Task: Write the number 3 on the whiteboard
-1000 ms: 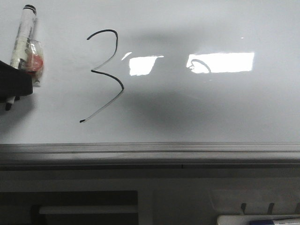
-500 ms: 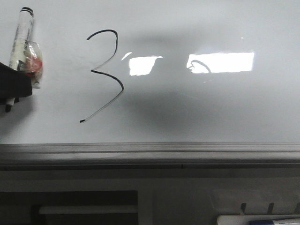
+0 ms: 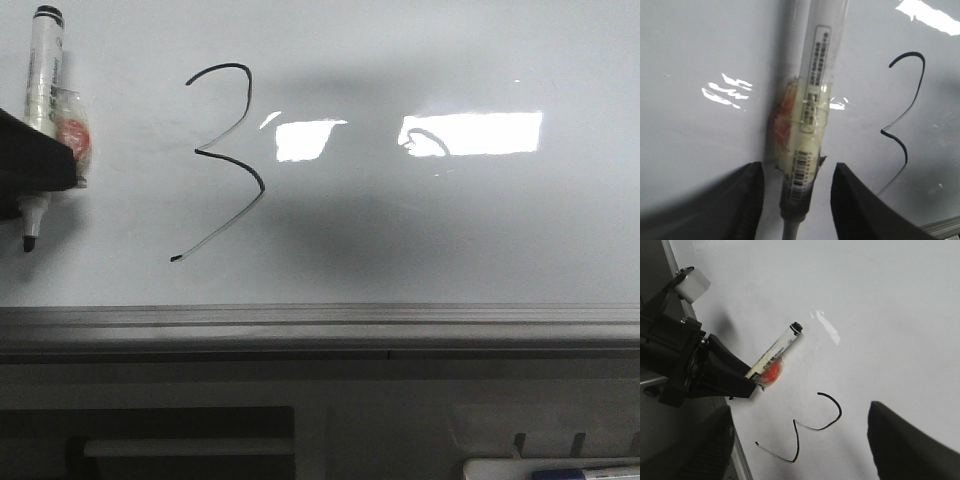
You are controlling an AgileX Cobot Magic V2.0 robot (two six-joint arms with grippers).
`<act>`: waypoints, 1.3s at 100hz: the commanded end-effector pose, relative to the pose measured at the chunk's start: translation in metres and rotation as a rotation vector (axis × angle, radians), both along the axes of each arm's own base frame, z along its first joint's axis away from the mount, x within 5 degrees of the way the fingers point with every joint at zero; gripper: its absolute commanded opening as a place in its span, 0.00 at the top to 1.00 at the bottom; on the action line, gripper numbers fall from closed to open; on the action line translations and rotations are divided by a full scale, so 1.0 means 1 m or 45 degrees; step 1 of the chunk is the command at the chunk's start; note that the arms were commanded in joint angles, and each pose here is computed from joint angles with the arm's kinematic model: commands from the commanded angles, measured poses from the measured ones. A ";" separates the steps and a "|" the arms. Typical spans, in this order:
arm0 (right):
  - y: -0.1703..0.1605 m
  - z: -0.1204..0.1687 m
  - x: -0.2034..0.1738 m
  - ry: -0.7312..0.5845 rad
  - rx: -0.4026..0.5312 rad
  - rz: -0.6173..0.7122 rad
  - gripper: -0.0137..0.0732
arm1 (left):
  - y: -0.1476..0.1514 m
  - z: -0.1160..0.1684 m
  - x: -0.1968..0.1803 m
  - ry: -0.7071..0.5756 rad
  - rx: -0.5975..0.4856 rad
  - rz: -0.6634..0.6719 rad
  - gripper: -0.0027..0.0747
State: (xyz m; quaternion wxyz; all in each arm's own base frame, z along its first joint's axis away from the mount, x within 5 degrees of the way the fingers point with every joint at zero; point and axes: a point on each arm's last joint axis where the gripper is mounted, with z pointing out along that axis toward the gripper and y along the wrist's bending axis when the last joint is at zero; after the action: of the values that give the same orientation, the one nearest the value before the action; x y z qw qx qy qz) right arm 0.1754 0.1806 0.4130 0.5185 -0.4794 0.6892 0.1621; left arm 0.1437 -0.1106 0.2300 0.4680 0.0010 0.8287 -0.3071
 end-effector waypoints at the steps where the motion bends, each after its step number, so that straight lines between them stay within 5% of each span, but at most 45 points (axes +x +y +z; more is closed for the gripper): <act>1: -0.006 0.022 -0.003 -0.095 0.119 -0.026 0.28 | 0.000 0.021 0.004 -0.160 -0.051 0.022 0.58; 13: -0.006 0.021 -0.005 -0.081 0.105 -0.019 0.31 | 0.005 0.034 -0.002 -0.290 -0.057 -0.001 0.58; 20: -0.007 0.022 -0.006 -0.059 0.119 -0.027 0.42 | 0.008 0.042 -0.006 -0.352 -0.075 -0.012 0.59; 35: -0.013 0.025 -0.013 -0.055 0.135 -0.027 0.92 | 0.017 0.059 -0.020 -0.507 -0.081 -0.061 0.68; 48: -0.024 0.026 -0.025 -0.077 0.158 -0.029 0.91 | 0.024 0.072 -0.033 -0.690 -0.031 -0.120 1.00; 63: -0.048 0.015 -0.048 -0.157 0.242 -0.060 0.91 | 0.030 0.081 -0.047 -0.859 0.054 -0.187 0.99; 85: -0.101 -0.031 -0.093 -0.394 0.487 -0.166 0.91 | 0.041 0.080 -0.063 -0.861 0.128 -0.243 0.99; 107: -0.130 -0.097 -0.124 -0.433 0.526 -0.184 0.91 | 0.049 0.082 -0.073 -0.881 0.130 -0.250 0.99; 130: -0.139 -0.133 -0.133 -0.433 0.526 -0.186 0.91 | 0.049 0.082 -0.073 -0.885 0.123 -0.246 0.99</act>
State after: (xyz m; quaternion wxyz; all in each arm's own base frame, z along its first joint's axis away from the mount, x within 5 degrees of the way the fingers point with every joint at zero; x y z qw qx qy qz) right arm 0.0427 0.0453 0.2720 0.6890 -0.3626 0.6022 0.1765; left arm 0.0707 -0.0619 0.2969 0.6601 0.2180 0.6620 -0.2801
